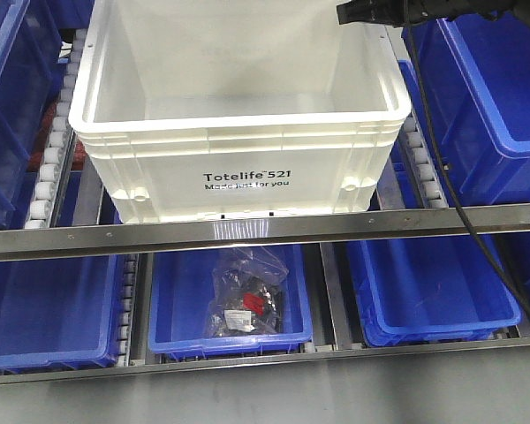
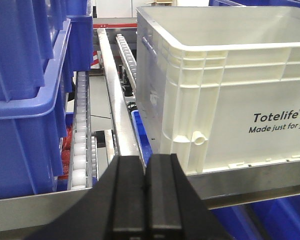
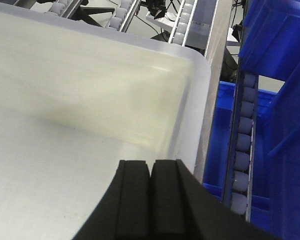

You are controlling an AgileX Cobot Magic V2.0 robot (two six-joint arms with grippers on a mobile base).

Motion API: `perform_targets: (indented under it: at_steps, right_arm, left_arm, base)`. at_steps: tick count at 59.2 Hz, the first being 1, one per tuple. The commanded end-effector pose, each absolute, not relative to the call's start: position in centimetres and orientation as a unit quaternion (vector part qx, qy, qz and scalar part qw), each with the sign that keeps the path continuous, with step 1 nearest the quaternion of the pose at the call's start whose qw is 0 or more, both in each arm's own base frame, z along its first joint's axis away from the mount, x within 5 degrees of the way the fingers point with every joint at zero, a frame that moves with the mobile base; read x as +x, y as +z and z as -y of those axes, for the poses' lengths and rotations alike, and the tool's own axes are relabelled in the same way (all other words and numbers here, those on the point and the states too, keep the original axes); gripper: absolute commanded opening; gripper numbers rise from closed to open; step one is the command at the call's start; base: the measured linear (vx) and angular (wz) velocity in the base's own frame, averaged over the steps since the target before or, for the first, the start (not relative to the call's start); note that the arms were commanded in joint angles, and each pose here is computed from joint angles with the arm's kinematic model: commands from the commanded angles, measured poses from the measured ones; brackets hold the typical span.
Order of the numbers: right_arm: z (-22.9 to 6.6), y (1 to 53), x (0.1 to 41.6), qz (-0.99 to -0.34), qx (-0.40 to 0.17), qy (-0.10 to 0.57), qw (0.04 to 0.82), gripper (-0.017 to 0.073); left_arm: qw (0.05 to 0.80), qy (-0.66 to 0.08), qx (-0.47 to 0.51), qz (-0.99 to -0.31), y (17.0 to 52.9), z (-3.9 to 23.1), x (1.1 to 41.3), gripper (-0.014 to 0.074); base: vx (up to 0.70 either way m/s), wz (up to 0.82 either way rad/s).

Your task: Place moving items into box and shelve

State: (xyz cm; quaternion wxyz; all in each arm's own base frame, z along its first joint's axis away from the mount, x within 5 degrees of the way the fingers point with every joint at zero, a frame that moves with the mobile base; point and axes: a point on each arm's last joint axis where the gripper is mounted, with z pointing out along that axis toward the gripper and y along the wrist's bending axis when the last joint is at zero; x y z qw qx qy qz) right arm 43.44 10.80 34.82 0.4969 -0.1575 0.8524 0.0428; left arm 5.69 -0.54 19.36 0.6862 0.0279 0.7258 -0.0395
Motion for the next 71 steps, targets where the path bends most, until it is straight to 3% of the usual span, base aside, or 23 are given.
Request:
perform_targets:
  at_steps: [1, 34, 54, 64, 71]
  right_arm:
    - [-10.6, 39.1, 42.4, -0.809, -0.152, 0.044, 0.566, -0.0008]
    - [-10.5, 39.7, 42.3, -0.797, -0.15, 0.044, 0.583, -0.0008]
    - [-9.8, 43.8, 36.4, -0.822, -0.143, 0.086, 0.544, -0.0008]
    - [-9.4, 41.4, 34.9, -0.816, -0.121, 0.103, 0.556, -0.0008]
    - [-9.4, 37.5, 34.3, -0.841, -0.105, 0.117, 0.518, -0.0008]
  left_arm:
    - [0.716, -0.045, 0.026, -0.696, 20.4, 0.6, 5.8, -0.0006]
    - [0.716, -0.045, 0.026, -0.696, 20.4, 0.6, 5.8, -0.0006]
    - [0.716, -0.045, 0.026, -0.696, 20.4, 0.6, 5.8, -0.0006]
    - [0.716, -0.045, 0.026, -0.696, 20.4, 0.6, 5.8, -0.0006]
    - [0.716, -0.045, 0.026, -0.696, 20.4, 0.6, 5.8, -0.0006]
  base:
    - [0.0, 0.0]
    - [0.0, 0.0]
    - [0.0, 0.0]
    - [0.0, 0.0]
    - [0.0, 0.0]
